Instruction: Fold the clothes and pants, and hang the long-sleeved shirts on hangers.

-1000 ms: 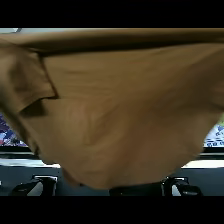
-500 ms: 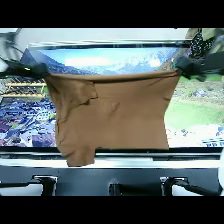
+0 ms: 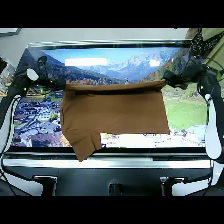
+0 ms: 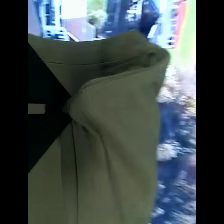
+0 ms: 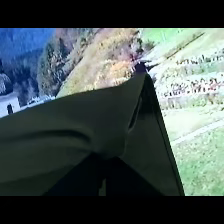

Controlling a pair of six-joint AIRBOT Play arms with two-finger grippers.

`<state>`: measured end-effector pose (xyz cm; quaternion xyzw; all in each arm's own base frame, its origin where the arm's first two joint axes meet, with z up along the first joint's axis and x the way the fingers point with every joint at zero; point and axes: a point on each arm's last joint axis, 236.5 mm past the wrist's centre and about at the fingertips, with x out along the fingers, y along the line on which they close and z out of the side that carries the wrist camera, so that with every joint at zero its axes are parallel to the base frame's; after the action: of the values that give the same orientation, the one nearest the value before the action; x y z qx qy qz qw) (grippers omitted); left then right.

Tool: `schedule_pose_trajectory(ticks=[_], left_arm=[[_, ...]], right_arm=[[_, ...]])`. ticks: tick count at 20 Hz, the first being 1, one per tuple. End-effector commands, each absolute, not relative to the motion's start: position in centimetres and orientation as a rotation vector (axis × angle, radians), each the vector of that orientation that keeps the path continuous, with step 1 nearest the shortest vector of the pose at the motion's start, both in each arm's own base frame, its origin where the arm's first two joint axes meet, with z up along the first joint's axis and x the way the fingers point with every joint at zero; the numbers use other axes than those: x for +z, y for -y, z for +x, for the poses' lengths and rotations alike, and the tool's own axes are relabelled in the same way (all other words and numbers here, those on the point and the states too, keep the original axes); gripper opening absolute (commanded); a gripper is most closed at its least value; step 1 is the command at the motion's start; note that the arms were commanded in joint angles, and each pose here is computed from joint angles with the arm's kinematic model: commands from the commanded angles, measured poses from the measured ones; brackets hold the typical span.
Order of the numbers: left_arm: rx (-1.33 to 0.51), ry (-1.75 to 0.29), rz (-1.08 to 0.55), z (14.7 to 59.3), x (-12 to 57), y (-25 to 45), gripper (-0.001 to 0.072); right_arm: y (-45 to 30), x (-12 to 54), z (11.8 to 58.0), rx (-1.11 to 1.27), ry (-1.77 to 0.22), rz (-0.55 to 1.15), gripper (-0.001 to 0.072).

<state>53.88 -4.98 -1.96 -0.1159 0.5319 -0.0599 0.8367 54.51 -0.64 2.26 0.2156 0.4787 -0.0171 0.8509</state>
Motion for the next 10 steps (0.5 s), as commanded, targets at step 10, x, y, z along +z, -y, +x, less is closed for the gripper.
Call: schedule_pose_trajectory(ticks=[10], left_arm=[[-0.192,-1.525,-0.223,45.8,-7.2,6.8,0.0016]], right_arm=[[0.7,-4.1,49.1,-0.050,-1.330,0.385,0.0033]])
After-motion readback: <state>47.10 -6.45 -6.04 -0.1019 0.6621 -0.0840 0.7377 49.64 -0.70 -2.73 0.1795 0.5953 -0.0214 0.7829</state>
